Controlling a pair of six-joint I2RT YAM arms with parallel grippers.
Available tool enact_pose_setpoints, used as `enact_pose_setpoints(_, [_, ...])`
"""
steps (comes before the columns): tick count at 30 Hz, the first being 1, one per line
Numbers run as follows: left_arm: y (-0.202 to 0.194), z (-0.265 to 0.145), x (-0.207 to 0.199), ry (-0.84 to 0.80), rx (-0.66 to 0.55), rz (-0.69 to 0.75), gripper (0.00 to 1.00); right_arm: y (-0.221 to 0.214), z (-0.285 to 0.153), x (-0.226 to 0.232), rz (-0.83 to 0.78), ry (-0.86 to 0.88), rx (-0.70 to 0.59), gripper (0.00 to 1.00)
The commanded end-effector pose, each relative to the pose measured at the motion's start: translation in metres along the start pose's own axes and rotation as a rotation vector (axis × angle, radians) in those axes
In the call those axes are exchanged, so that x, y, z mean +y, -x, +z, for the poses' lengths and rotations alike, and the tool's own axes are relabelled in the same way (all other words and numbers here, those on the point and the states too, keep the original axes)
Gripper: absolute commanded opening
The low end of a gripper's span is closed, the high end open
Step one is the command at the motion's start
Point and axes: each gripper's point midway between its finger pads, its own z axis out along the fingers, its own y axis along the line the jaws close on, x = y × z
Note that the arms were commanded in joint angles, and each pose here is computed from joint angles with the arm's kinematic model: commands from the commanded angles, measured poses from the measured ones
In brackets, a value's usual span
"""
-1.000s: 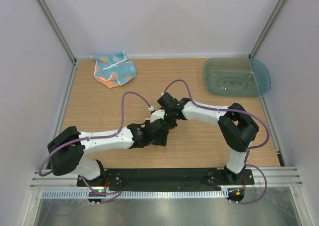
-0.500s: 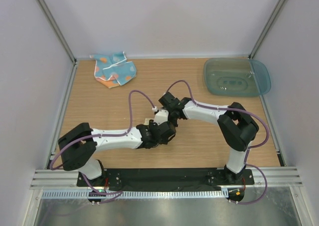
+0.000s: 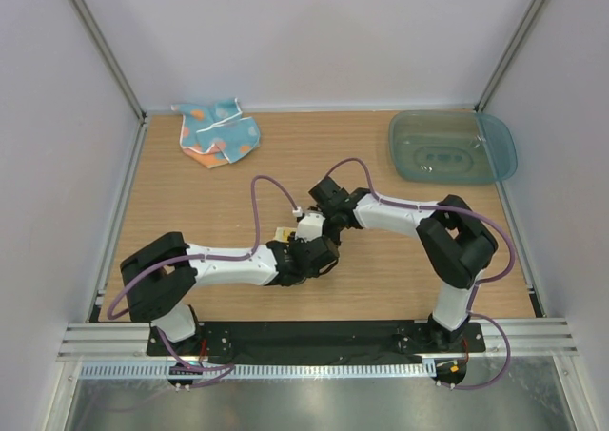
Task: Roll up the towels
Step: Roll the towel
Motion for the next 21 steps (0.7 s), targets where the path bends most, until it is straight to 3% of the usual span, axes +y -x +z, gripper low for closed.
enact_pose_setpoints(1, [-0.017, 0.003, 0.005, 0.018, 0.04, -0.012, 0.38, 0.003, -0.015, 0.009, 0.029, 0.07, -0.001, 0.44])
enact_pose_setpoints(4, [-0.028, 0.003, 0.011, 0.034, 0.069, -0.026, 0.36, 0.011, -0.019, 0.003, 0.055, 0.074, -0.01, 0.54])
enact_pose_setpoints(10, [-0.037, 0.003, 0.012, 0.025, 0.106, -0.034, 0.43, 0.042, -0.034, -0.008, 0.095, 0.08, -0.051, 0.63])
enact_pose_setpoints(18, [-0.046, 0.005, 0.007, -0.002, 0.149, 0.002, 0.44, 0.073, -0.053, -0.035, 0.117, 0.078, -0.094, 0.66])
enact_pose_setpoints(21, [-0.05, 0.004, -0.004, -0.101, 0.194, 0.035, 0.45, 0.067, -0.049, -0.039, 0.121, 0.137, -0.079, 0.65])
